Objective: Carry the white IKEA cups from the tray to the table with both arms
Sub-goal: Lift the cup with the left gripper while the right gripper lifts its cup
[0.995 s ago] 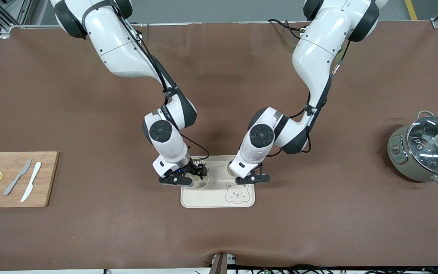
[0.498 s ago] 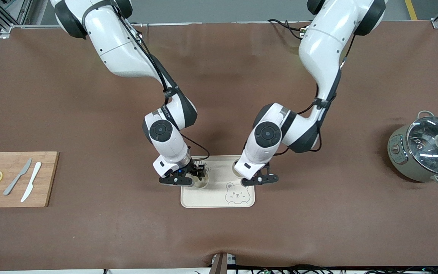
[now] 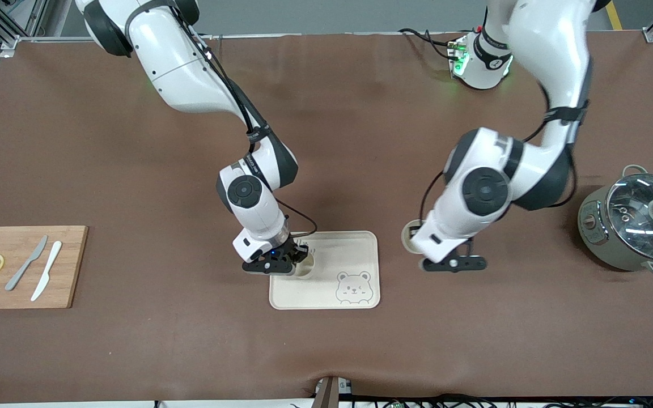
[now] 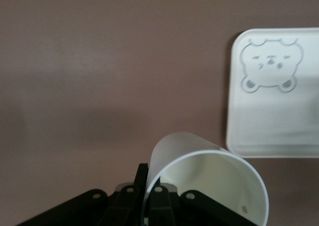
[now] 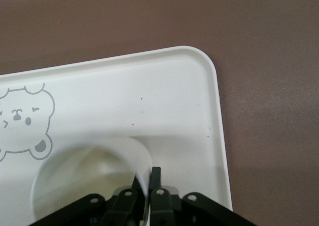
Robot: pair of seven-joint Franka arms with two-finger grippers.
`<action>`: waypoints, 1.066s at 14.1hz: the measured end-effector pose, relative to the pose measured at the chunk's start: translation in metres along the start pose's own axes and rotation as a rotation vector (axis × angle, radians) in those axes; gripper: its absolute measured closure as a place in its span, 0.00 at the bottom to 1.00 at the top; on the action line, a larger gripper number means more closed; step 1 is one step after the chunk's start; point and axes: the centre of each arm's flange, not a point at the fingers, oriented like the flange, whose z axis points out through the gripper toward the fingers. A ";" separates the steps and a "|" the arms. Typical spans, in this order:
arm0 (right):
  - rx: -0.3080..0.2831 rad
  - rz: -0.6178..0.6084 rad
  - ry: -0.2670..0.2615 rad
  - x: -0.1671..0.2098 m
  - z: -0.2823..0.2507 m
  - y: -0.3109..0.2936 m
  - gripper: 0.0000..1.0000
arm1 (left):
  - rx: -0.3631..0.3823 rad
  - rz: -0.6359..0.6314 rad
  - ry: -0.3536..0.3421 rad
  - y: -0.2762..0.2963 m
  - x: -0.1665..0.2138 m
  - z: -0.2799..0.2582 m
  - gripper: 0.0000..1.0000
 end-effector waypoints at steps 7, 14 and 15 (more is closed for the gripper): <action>0.007 -0.006 0.013 0.006 -0.008 -0.003 0.96 | -0.116 0.099 0.064 -0.102 -0.066 0.054 0.96; -0.055 -0.179 -0.056 0.060 -0.084 0.051 0.96 | -0.124 0.098 0.083 -0.113 -0.094 0.104 0.96; -0.066 -0.215 -0.072 0.073 -0.098 0.071 0.96 | -0.125 0.096 0.083 -0.113 -0.095 0.108 0.96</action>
